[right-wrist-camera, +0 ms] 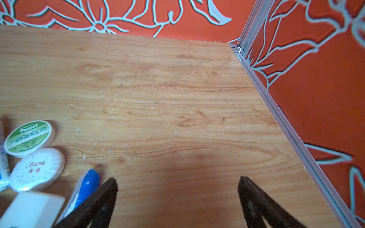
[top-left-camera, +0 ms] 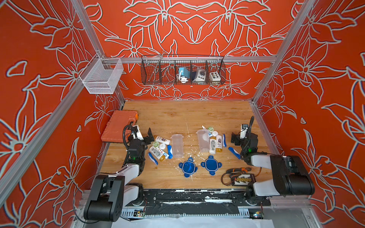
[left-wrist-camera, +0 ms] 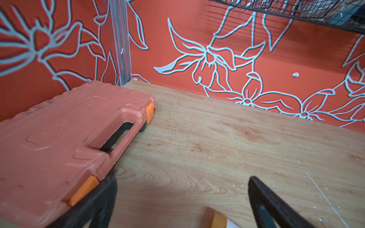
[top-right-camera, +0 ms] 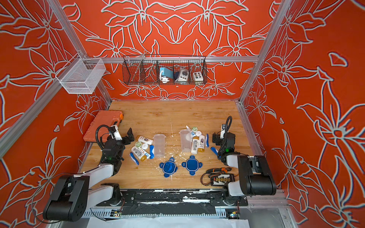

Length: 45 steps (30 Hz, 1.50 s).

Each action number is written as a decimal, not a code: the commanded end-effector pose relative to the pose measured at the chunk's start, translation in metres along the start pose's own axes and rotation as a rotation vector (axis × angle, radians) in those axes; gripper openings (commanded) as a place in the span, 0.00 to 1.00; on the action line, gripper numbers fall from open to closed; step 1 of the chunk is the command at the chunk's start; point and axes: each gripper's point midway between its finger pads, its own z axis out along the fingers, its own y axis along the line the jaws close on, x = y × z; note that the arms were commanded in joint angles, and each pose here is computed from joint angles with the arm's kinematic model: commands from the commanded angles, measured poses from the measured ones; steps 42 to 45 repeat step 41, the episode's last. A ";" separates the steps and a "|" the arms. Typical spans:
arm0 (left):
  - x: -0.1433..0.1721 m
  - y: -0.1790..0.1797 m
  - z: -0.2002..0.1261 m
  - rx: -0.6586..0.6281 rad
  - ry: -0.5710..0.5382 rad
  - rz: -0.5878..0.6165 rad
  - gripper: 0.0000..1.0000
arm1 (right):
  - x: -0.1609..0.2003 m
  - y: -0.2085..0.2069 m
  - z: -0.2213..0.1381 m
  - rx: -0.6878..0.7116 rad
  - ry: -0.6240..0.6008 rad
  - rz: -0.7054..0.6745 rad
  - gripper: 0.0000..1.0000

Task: Take out toiletry kits
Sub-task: Reset both arms

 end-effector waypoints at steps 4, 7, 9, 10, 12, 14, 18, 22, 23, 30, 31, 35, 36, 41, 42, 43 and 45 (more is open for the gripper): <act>0.030 -0.007 0.005 0.064 0.036 0.042 0.99 | -0.008 0.003 -0.001 -0.015 -0.029 -0.023 0.97; 0.042 -0.032 0.005 0.189 0.062 0.122 0.99 | -0.009 0.003 -0.001 -0.015 -0.029 -0.023 0.97; 0.042 -0.030 -0.004 0.171 0.009 0.123 0.99 | -0.008 0.003 -0.001 -0.014 -0.028 -0.022 0.97; 0.044 -0.031 -0.002 0.171 0.026 0.127 0.99 | -0.009 0.002 -0.001 -0.014 -0.030 -0.022 0.97; 0.044 -0.030 -0.001 0.168 0.028 0.125 0.99 | -0.009 0.002 -0.001 -0.013 -0.030 -0.022 0.97; 0.047 -0.030 0.000 0.167 0.054 0.131 0.99 | -0.009 0.003 -0.001 -0.014 -0.028 -0.022 0.97; 0.044 -0.030 -0.002 0.156 0.038 0.140 0.99 | -0.009 0.002 -0.001 -0.014 -0.029 -0.022 0.97; 0.044 -0.030 -0.002 0.151 0.032 0.140 0.99 | -0.009 0.003 -0.001 -0.014 -0.029 -0.023 0.97; 0.045 -0.030 -0.002 0.148 0.037 0.142 0.99 | -0.009 0.003 -0.001 -0.015 -0.028 -0.023 0.97; 0.044 -0.030 -0.001 0.151 0.036 0.142 0.99 | -0.008 0.002 -0.001 -0.014 -0.028 -0.023 0.97; 0.045 -0.030 -0.001 0.151 0.040 0.142 0.99 | -0.009 0.003 -0.001 -0.015 -0.028 -0.023 0.97; 0.045 -0.030 -0.001 0.151 0.040 0.142 0.99 | -0.009 0.002 -0.001 -0.014 -0.028 -0.023 0.97; 0.045 -0.030 -0.001 0.151 0.038 0.142 0.99 | -0.009 0.002 -0.001 -0.014 -0.029 -0.023 0.97; 0.046 -0.031 0.002 0.152 0.050 0.140 0.99 | -0.009 0.002 -0.001 -0.014 -0.029 -0.023 0.97; 0.046 -0.031 0.002 0.152 0.050 0.140 0.99 | -0.009 0.002 -0.001 -0.014 -0.029 -0.023 0.97; 0.046 -0.031 0.002 0.152 0.050 0.140 0.99 | -0.009 0.002 -0.001 -0.014 -0.029 -0.023 0.97; 0.046 -0.031 0.002 0.152 0.050 0.140 0.99 | -0.009 0.002 -0.001 -0.014 -0.029 -0.023 0.97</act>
